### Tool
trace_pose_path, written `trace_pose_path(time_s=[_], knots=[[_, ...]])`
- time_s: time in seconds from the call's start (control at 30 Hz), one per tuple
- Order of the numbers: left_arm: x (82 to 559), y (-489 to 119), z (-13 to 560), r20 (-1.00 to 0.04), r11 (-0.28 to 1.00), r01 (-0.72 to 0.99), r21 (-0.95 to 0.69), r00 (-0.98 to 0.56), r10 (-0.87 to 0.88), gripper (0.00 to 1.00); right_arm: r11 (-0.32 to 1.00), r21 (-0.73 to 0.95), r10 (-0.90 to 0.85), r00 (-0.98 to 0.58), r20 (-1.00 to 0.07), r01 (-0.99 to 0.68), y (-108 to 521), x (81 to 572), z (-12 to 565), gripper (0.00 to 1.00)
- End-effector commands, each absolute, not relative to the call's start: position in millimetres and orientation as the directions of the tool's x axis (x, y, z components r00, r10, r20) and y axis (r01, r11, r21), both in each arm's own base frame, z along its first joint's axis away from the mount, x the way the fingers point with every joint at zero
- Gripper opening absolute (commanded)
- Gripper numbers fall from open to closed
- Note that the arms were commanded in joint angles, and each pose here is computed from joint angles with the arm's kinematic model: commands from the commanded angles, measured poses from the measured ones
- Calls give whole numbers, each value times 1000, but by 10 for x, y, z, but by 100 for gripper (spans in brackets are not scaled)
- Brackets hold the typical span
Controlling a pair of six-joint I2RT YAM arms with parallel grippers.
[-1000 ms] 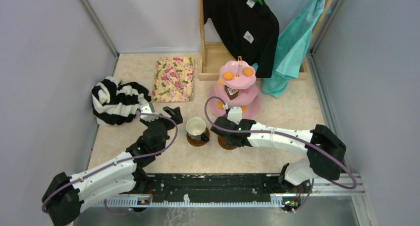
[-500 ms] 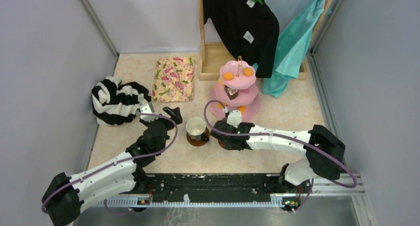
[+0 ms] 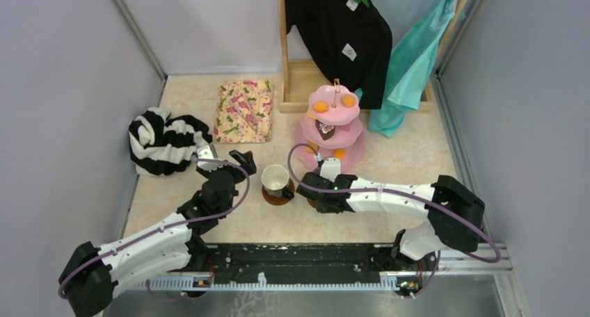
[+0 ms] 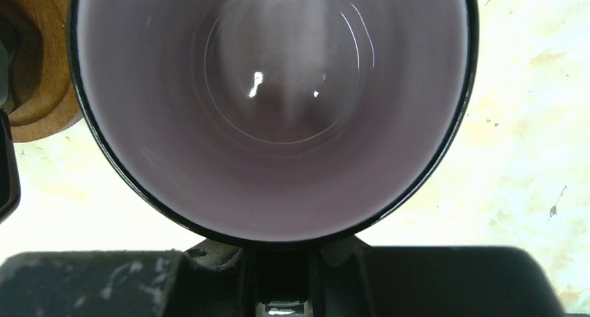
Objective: Serve the afternoon tea
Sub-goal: Place the cup on the coaster.
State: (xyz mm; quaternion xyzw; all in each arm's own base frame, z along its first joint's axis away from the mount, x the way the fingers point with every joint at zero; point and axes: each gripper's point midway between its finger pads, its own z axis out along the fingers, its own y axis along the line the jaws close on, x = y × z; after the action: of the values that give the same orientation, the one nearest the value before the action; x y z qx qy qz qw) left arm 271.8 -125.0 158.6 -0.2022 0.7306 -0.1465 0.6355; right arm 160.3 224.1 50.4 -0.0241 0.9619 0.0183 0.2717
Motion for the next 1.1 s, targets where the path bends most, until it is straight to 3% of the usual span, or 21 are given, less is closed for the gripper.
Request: trace_pose_path(time_s=[0.0,1.07], knots=[[2751,-1311,1721,-857,862,-95,-498,-101,-506,99,996,82,9,-820,-573,-46,2381,1683,624,0],[2749,-1343,1694,-853,860,-89,-502,-115,-510,99,998,-35,-69,-800,-596,-60,2312,1551,546,0]])
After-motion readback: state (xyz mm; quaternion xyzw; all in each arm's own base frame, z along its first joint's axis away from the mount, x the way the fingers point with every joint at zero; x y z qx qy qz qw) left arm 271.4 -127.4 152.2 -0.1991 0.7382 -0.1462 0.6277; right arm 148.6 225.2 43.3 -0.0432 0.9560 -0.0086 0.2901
